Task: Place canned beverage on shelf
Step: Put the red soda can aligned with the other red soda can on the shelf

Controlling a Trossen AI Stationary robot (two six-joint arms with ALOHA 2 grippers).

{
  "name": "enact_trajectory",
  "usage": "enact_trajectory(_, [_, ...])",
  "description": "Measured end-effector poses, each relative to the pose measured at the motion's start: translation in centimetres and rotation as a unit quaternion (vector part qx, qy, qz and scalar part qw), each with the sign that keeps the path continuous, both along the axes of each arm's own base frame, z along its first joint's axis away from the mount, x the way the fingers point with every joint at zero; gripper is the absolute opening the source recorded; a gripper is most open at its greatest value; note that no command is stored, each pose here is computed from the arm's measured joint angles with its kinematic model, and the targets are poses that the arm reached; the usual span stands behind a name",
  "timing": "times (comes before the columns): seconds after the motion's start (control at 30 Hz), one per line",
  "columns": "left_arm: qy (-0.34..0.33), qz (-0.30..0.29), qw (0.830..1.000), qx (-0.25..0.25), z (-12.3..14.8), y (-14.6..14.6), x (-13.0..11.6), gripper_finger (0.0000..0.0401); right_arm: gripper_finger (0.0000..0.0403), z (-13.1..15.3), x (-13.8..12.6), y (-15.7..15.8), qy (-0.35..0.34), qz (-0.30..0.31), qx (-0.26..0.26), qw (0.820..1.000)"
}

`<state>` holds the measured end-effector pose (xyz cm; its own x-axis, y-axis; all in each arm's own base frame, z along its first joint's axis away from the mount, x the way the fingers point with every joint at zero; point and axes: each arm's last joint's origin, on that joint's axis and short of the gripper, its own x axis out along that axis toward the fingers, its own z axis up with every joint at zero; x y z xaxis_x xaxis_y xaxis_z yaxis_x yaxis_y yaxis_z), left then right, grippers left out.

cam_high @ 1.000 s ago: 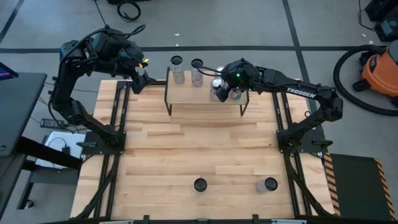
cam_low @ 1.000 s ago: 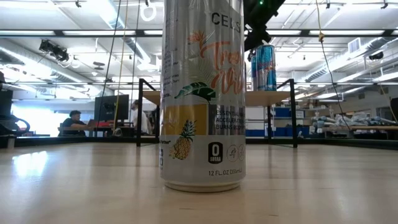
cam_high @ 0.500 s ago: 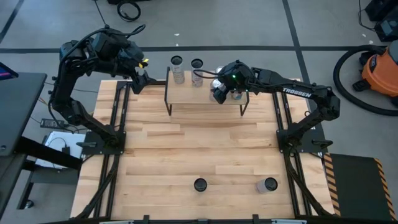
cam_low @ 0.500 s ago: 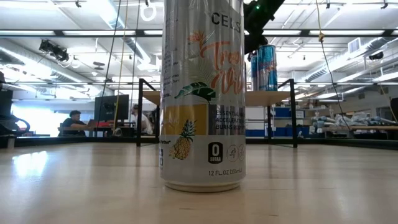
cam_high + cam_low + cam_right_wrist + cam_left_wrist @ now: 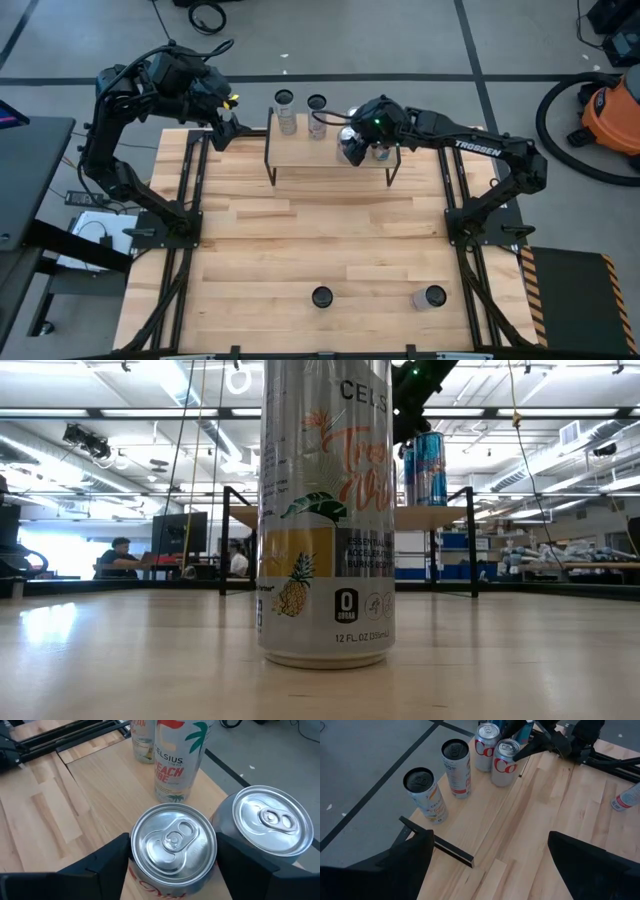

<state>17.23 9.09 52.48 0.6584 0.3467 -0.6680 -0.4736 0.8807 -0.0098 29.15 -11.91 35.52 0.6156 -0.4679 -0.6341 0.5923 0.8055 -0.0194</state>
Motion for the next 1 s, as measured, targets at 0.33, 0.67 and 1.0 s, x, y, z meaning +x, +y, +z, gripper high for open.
enact_trajectory(0.33, [0.000,0.000,1.000,0.000,0.0,0.0,0.0,0.0394,0.0268,1.1,-0.7,0.0,0.028,0.000,0.006,1.000])
enact_trajectory(0.67, [0.000,0.000,1.000,0.000,0.0,0.0,0.0,0.0394,0.0268,1.1,-1.0,0.0,0.040,-0.012,0.006,0.999])
enact_trajectory(1.0, [0.000,0.000,1.000,0.000,0.0,0.0,0.0,0.0394,0.0269,1.1,-0.9,0.1,0.040,0.007,0.012,0.999])
